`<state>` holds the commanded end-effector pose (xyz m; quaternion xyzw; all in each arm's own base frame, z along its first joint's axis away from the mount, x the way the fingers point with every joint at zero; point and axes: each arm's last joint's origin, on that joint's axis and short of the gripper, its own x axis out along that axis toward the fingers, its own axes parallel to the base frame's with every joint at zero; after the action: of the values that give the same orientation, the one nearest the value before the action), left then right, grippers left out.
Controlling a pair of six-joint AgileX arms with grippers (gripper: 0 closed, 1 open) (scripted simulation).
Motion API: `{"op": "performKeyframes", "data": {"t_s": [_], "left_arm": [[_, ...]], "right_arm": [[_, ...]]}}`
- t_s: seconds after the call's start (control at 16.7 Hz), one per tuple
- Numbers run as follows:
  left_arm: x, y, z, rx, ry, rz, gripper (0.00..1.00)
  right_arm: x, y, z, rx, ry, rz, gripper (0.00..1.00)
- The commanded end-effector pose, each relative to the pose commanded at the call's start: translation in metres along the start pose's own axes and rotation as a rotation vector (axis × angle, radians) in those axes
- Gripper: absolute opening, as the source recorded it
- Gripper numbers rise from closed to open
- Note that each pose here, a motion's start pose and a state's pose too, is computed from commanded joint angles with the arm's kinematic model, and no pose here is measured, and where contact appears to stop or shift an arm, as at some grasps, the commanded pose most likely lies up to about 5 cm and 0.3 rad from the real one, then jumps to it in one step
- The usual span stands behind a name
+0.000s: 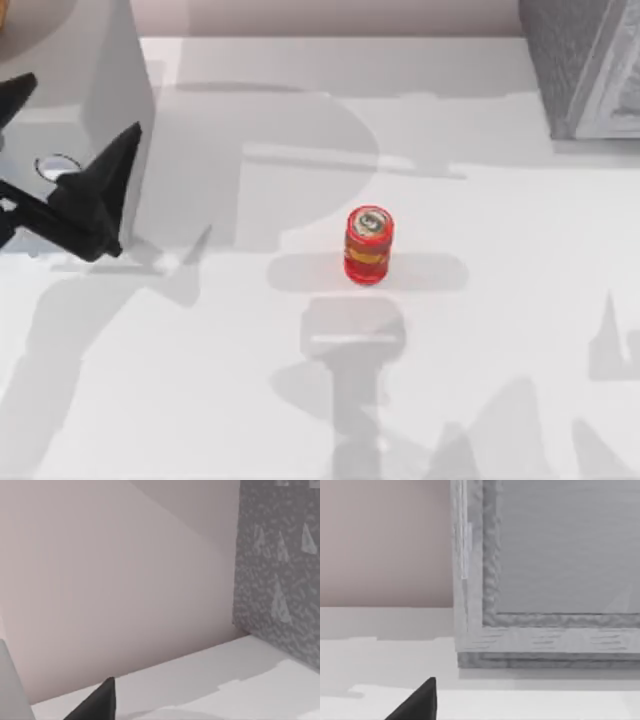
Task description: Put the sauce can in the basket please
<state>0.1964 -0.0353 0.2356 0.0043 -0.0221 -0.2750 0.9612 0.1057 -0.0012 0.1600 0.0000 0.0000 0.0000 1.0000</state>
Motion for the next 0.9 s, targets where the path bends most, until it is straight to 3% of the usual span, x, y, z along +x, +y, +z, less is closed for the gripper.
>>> {"op": "performKeyframes", "data": {"t_s": [0.24,0.48,0.72,0.9], "left_arm": [[0.075,0.016,-0.027,-0.017,0.030,-0.252,1.00],[0.137,0.021,-0.091,-0.033,0.050,-0.495,1.00],[0.169,0.013,-0.164,-0.036,0.048,-0.701,1.00],[0.177,0.005,-0.208,-0.032,0.039,-0.815,1.00]], "right_arm": [[0.000,0.000,0.000,0.000,0.000,0.000,1.00],[0.000,0.000,0.000,0.000,0.000,0.000,1.00],[0.000,0.000,0.000,0.000,0.000,0.000,1.00],[0.000,0.000,0.000,0.000,0.000,0.000,1.00]]}}
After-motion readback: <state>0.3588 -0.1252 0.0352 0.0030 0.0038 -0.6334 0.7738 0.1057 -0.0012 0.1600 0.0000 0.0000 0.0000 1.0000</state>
